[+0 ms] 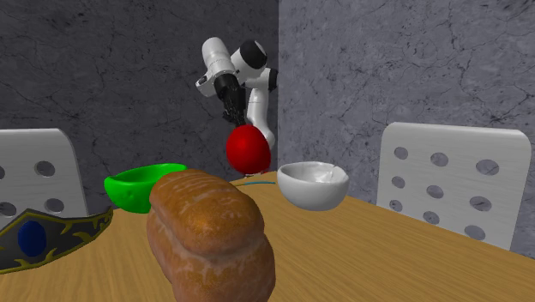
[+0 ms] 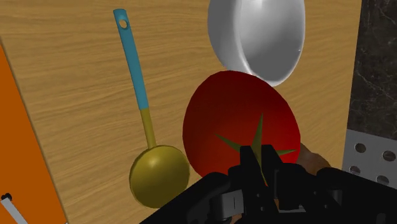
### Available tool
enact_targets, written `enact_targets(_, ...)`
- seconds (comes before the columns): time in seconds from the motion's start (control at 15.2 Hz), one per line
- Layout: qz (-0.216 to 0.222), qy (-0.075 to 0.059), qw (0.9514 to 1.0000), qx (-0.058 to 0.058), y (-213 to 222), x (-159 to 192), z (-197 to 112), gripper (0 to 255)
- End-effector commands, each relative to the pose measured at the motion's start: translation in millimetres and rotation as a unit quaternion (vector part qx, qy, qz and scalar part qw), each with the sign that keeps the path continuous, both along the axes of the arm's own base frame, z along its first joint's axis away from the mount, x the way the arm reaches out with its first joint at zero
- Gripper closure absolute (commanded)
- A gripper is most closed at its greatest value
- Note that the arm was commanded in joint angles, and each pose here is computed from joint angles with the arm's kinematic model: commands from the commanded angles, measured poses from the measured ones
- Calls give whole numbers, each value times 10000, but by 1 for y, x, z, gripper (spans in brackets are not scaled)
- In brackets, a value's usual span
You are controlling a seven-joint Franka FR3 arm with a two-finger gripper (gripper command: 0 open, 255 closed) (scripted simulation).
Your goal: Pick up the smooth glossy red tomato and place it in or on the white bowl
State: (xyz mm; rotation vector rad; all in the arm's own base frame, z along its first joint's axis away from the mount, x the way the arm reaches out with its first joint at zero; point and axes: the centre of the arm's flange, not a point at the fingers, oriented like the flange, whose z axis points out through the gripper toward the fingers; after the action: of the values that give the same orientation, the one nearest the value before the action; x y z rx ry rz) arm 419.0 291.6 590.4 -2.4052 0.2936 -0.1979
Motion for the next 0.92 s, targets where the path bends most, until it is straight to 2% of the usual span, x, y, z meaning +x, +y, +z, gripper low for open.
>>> enact_targets(0.0, -1, 0, 10000, 0, 1, 1, 10, 255)
enact_targets(0.86, -1, 0, 10000, 0, 1, 1, 79, 255)
